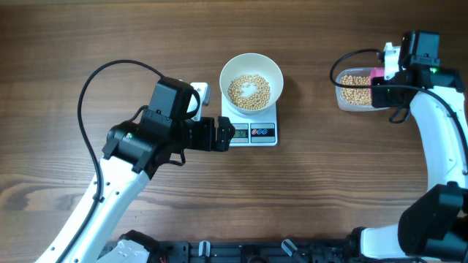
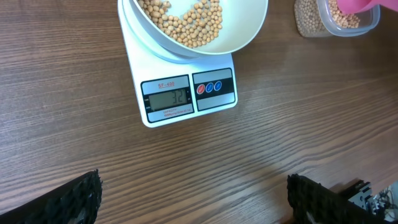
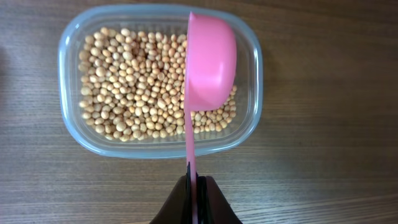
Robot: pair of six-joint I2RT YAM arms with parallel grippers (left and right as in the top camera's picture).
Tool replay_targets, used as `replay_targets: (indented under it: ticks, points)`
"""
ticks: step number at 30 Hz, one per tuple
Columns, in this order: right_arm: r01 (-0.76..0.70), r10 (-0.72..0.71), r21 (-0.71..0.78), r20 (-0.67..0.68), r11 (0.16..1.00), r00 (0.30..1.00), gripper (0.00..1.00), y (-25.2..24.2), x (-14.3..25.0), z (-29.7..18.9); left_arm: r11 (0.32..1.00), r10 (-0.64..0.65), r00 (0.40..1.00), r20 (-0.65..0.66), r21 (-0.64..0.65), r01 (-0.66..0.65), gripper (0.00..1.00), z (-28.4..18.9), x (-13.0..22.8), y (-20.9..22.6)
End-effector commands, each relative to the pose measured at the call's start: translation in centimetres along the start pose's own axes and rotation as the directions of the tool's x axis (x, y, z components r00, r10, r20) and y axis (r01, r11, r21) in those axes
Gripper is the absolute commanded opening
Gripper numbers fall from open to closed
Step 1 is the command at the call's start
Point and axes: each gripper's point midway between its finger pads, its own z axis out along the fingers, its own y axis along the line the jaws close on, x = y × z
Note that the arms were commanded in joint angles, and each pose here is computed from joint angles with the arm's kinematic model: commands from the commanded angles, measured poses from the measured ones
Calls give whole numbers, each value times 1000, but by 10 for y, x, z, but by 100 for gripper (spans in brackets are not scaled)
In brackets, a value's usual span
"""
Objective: Scoop item into bowl and weigh 150g on scale
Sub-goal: 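Move the empty scoop back over the soybean tub, then dip the scoop into the soybeans again with the right gripper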
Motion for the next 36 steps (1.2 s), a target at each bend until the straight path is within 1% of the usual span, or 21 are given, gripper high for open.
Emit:
replay_targets:
  ticks: [1, 4, 10, 15, 29, 34, 36]
  points:
    - [-3, 3, 6, -39, 1000, 999, 4, 0, 7, 9, 1000, 23, 1000, -10, 9, -23, 100, 2, 2, -2]
    - [-5, 5, -4, -38, 1000, 999, 4, 2, 7, 9, 1000, 23, 1000, -9, 8, -23, 100, 2, 2, -2]
    - [-5, 1, -142, -26, 990, 1000, 4, 26, 5, 9, 1000, 23, 1000, -9, 8, -23, 100, 2, 2, -2]
    - [-5, -3, -154, -49, 988, 999, 4, 28, 10, 12, 1000, 23, 1000, -9, 8, -23, 100, 2, 2, -2]
    - [-20, 3, -329, -52, 944, 999, 4, 59, 12, 5, 1000, 23, 1000, -10, 9, -23, 100, 2, 2, -2]
    - [-53, 33, -336, -67, 940, 997, 4, 61, 14, 4, 1000, 23, 1000, -9, 8, -23, 100, 2, 2, -2]
    - [-59, 37, -363, -67, 930, 997, 4, 65, 13, 2, 1000, 23, 1000, -9, 8, -23, 100, 2, 2, -2]
